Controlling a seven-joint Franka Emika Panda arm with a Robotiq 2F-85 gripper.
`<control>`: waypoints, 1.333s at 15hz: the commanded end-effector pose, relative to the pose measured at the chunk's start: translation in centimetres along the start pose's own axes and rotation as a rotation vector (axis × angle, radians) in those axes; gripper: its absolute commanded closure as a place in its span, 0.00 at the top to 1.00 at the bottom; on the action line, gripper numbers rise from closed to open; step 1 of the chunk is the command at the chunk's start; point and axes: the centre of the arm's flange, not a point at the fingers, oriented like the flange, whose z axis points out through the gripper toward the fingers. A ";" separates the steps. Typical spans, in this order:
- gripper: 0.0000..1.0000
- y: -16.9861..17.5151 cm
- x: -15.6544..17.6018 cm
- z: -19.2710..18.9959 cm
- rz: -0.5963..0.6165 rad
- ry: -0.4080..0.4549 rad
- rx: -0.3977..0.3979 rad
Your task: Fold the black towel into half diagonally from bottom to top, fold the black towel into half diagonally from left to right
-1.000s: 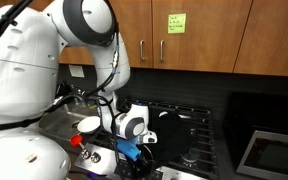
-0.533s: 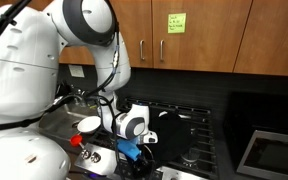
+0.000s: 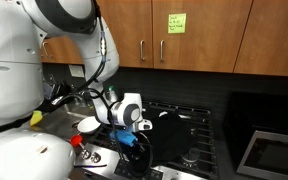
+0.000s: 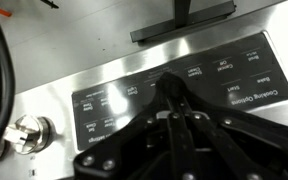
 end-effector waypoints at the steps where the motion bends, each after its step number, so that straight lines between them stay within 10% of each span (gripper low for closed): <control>1: 0.01 -0.7 -1.6 -4.7 0.000 0.041 -0.041; 20: 0.01 -4.4 -1.0 -16.1 0.014 0.340 -0.024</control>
